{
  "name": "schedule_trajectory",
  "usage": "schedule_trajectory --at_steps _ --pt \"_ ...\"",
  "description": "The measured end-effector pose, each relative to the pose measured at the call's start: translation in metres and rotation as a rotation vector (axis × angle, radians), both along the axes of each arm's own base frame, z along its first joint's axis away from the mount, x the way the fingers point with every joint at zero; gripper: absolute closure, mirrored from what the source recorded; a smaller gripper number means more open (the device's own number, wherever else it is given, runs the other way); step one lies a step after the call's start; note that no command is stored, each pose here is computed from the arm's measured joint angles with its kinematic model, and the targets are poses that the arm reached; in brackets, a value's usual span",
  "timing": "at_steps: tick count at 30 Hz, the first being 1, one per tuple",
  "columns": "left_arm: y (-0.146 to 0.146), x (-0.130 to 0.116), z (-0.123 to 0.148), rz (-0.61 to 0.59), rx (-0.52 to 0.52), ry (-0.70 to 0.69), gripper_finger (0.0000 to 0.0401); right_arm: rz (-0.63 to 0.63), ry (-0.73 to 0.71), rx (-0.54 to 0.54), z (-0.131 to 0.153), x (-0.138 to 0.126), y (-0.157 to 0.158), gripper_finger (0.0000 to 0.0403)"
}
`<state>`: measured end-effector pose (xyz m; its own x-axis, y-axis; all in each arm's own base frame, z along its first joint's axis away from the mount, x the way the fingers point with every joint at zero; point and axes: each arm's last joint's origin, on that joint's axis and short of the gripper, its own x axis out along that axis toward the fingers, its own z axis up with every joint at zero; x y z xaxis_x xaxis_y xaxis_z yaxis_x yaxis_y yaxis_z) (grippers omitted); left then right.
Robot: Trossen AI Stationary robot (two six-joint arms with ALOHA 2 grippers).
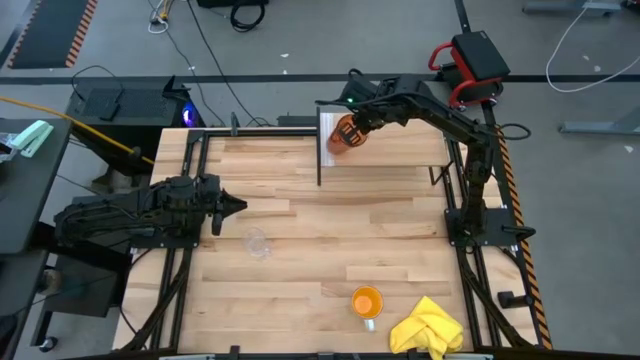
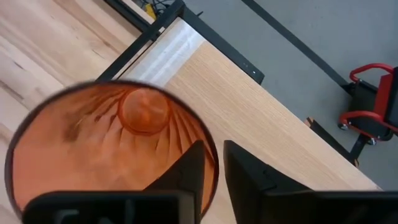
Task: Stack small to large cups/mugs on shelf
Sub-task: Put the orange cup on the shelf
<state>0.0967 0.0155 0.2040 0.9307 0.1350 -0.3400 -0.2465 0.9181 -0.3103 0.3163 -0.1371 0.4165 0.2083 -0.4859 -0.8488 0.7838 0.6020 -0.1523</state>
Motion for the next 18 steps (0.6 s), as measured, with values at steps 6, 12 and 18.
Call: schedule_trajectory --at_steps 6,12,18 --pt "0.0000 0.0000 0.0000 0.000 0.000 0.000 0.0350 -0.001 -0.001 -0.004 0.0001 0.0001 -0.0002 0.0317" --pt "0.0000 0.0000 0.0000 -0.001 0.000 0.000 0.0343 0.028 -0.016 -0.028 0.0016 0.0030 -0.0014 0.0319" --pt "0.0000 0.0000 0.0000 0.000 0.000 0.000 0.0346 0.060 -0.013 -0.044 0.0023 0.0044 -0.0017 0.0359"
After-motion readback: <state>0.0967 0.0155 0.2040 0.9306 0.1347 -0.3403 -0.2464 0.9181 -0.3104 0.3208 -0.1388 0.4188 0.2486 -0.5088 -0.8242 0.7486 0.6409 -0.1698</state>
